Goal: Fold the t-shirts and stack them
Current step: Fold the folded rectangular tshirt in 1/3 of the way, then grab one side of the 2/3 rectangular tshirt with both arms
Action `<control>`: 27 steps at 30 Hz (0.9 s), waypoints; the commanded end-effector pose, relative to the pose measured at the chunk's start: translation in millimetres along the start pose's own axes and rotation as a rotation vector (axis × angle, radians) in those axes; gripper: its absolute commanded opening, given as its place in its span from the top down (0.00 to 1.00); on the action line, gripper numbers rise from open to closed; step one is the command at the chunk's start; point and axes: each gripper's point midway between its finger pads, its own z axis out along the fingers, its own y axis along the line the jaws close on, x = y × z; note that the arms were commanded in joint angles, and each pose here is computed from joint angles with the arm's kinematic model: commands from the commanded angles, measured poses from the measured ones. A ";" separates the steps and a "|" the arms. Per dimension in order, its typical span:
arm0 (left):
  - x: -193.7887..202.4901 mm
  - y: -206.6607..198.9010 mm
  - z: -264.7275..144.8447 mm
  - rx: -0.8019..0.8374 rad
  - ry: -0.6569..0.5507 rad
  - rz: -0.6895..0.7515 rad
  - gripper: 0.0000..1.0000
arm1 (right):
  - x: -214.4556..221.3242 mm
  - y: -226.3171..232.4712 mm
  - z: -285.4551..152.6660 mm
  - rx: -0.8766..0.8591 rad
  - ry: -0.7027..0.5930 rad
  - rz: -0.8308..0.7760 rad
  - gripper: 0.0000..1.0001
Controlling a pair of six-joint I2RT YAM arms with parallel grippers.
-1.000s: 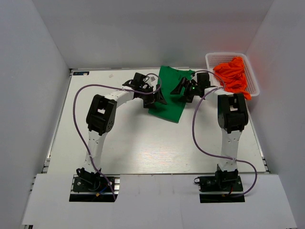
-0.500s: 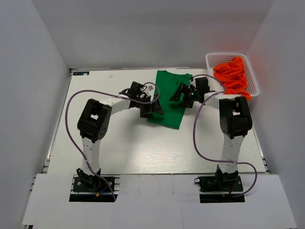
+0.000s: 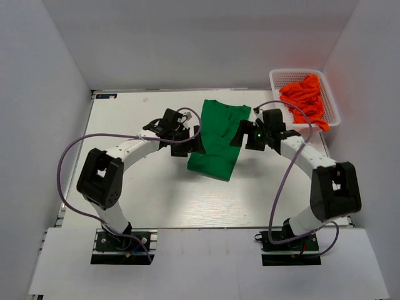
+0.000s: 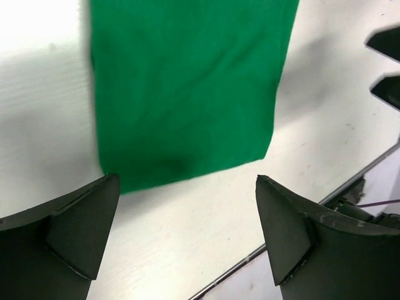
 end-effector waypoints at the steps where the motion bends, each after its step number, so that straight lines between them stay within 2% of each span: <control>1: 18.4 25.6 -12.0 -0.104 0.015 0.003 0.00 | 54.3 -7.5 -13.1 0.062 0.121 0.048 0.10; 6: 39.0 47.7 4.4 -0.123 0.057 -0.011 0.00 | 120.2 14.1 -20.2 -0.026 0.289 0.153 0.10; 10: 53.5 50.2 23.2 -0.092 0.118 -0.010 0.00 | 139.7 20.6 -9.5 -0.040 0.335 0.205 0.10; 15: 57.0 58.0 31.6 -0.110 0.132 -0.007 0.27 | 144.5 16.2 5.2 -0.010 0.364 0.262 0.16; 16: 59.2 60.3 33.9 -0.115 0.140 -0.011 0.37 | 146.1 14.6 6.9 -0.005 0.368 0.268 0.19; 20: 69.0 62.2 34.6 -0.113 0.148 -0.004 0.59 | 147.9 16.9 13.3 -0.029 0.375 0.283 0.32; 22: 73.2 63.3 35.6 -0.107 0.154 -0.006 0.63 | 152.6 14.8 17.8 -0.031 0.394 0.298 0.41; 25: 76.5 64.5 38.9 -0.100 0.159 -0.017 0.69 | 148.5 10.8 24.5 -0.015 0.391 0.308 0.47; 27: 77.5 62.6 38.8 -0.089 0.165 -0.018 0.71 | 139.9 10.9 30.2 -0.014 0.366 0.297 0.47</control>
